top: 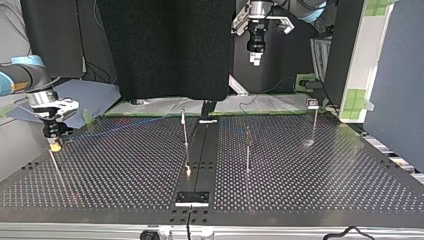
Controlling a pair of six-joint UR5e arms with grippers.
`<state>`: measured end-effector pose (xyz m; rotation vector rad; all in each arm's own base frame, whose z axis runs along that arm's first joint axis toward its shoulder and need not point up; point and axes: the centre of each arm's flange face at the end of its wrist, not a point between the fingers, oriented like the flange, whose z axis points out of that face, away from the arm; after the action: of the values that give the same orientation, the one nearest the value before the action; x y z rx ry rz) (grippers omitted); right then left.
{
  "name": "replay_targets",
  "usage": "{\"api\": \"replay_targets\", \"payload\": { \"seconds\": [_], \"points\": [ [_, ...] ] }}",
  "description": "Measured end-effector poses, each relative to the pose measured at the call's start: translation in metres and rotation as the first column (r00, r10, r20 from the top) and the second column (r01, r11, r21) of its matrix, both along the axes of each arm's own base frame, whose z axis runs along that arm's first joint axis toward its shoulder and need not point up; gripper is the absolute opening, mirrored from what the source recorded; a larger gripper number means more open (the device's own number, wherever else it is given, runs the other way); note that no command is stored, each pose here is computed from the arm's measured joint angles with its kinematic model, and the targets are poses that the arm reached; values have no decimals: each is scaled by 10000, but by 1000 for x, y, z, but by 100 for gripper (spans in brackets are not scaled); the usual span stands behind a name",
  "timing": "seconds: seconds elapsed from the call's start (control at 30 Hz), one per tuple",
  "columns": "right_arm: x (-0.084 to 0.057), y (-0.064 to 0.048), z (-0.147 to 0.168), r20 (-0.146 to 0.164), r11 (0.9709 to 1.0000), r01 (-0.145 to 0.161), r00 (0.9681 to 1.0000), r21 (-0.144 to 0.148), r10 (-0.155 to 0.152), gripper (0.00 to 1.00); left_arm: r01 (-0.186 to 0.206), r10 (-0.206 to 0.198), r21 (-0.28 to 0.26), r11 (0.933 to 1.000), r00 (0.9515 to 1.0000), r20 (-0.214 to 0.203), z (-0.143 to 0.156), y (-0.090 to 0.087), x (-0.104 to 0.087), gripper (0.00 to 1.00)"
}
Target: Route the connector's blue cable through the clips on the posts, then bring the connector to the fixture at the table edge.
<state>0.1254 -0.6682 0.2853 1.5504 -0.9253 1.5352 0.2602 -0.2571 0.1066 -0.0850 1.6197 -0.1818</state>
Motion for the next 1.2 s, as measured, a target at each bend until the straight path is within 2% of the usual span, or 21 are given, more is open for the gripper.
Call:
{"api": "replay_targets", "payload": {
  "seconds": [1.2],
  "points": [
    [0, 0, 0, 0, 10000, 0, 10000, -1, 0, 83, 16, -16, 68, 10000, 10000, 45, 2, -2, 3, 98]
  ]
}}
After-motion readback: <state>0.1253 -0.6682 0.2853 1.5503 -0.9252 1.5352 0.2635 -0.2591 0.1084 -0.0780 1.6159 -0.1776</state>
